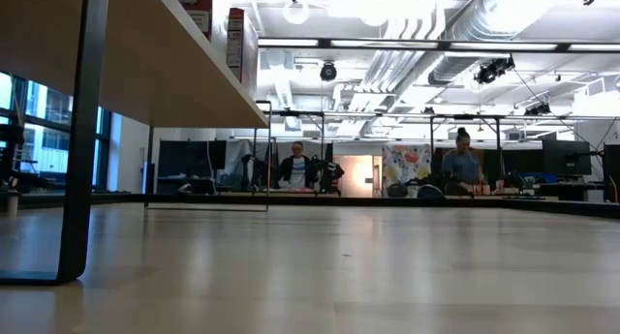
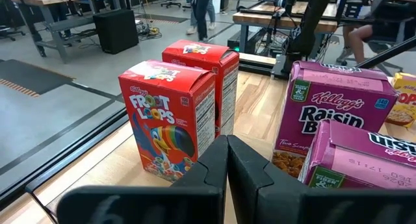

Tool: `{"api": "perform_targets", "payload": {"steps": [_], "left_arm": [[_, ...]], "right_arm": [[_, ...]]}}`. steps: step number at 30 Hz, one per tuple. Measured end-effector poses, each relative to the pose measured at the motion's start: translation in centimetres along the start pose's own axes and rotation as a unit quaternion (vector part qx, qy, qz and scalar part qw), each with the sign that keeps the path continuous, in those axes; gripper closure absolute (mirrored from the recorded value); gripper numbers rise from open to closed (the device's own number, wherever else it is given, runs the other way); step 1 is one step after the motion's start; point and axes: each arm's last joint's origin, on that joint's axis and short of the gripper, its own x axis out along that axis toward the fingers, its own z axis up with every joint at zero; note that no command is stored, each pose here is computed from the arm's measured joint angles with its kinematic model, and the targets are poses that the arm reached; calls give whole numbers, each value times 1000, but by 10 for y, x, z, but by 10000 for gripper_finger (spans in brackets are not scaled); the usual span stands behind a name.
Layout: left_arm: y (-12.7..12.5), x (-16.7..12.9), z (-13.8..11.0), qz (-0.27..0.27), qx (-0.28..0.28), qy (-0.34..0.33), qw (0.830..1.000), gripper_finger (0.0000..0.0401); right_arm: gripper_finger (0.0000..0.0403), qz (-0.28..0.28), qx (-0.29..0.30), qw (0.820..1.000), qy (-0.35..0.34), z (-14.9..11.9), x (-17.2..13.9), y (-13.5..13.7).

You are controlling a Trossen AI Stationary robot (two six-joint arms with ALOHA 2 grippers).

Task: Stack cereal on shelf
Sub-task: Put the top yellow cereal box on the shelf

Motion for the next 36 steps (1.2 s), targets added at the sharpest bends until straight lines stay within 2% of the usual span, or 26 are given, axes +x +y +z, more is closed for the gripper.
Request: {"api": "perform_targets", "payload": {"steps": [6,11,18,27,36], "left_arm": [[0,0,0,0,0,0,1000,401],[0,0,0,0,0,0,1000,401],[0,0,0,0,0,0,1000,401],[0,0,0,0,0,0,1000,401],[0,0,0,0,0,0,1000,401]], "right_arm": [[300,8,10,1000,-14,3,1,-3],[266,5,21,1000,-13,3,3,-8],[230,19,20,1000,-9,-4,22,-8],[226,26,22,999,-13,-6,29,-10],[226,23,11,999,-23,3,12,-14]]}}
